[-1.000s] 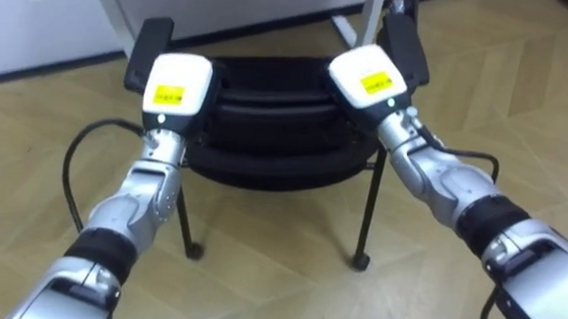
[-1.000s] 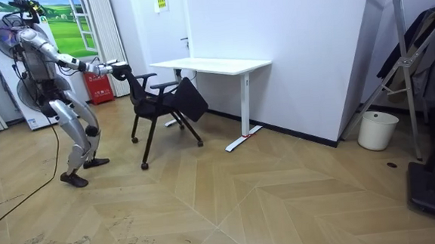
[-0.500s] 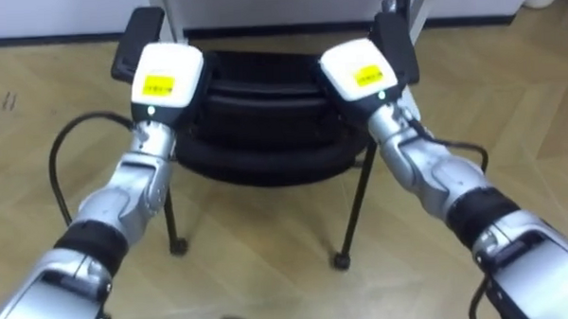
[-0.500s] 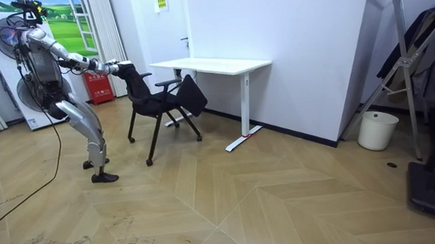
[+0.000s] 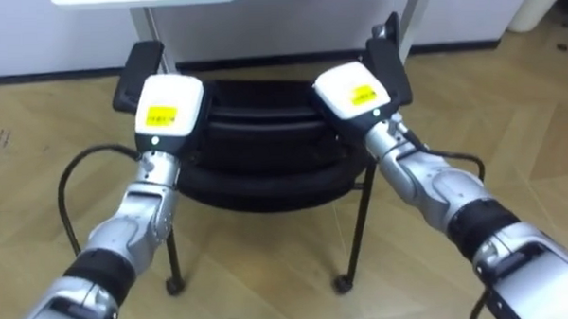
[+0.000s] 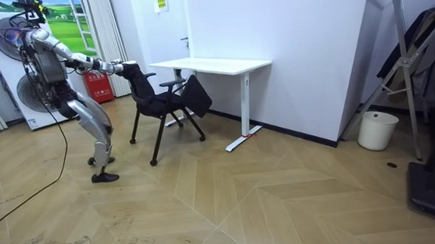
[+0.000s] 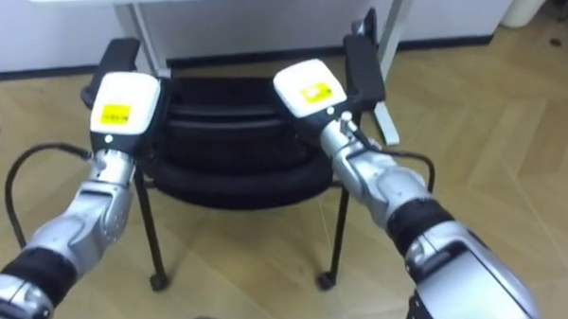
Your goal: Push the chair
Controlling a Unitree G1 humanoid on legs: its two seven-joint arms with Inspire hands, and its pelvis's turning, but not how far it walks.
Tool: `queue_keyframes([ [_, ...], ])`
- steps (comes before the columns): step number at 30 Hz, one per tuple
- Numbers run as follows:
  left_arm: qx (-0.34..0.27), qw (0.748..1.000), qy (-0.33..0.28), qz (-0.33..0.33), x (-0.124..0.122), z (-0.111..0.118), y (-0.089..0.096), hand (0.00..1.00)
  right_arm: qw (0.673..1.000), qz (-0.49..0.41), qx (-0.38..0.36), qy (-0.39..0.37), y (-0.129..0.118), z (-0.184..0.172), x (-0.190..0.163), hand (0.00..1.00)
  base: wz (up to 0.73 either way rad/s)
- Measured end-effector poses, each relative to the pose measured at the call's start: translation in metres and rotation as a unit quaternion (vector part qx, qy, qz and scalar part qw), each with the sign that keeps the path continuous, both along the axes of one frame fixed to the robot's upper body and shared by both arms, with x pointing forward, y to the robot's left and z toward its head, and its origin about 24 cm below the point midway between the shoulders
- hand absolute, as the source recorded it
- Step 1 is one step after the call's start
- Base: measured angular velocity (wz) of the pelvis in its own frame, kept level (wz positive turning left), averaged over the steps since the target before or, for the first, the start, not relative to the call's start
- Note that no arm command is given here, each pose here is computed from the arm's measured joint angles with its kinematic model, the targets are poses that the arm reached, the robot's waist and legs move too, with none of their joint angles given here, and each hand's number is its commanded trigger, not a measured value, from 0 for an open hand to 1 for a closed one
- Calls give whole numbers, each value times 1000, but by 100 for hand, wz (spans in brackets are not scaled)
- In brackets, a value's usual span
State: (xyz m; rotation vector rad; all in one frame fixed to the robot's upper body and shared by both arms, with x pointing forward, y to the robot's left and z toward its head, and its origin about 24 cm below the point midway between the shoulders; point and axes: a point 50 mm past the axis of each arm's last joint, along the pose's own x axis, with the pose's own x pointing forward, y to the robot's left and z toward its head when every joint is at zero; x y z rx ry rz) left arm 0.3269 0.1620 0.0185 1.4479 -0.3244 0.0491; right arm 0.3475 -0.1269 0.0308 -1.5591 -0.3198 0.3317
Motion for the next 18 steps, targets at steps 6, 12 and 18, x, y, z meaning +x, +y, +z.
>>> queue_keyframes([
  [6, -3, 1000, 10, -15, 2, 1, -9, 100, 1000, -9, 1, -14, -13, -4, -5, 100, -14],
  [12, 2, 1000, 4, -18, 7, 10, -12, 100, 999, -17, 10, -31, -15, 0, -4, 100, -15],
  [18, 8, 1000, 2, -25, 14, 22, -15, 100, 998, -29, 18, -45, -17, 1, -3, 100, 10],
])
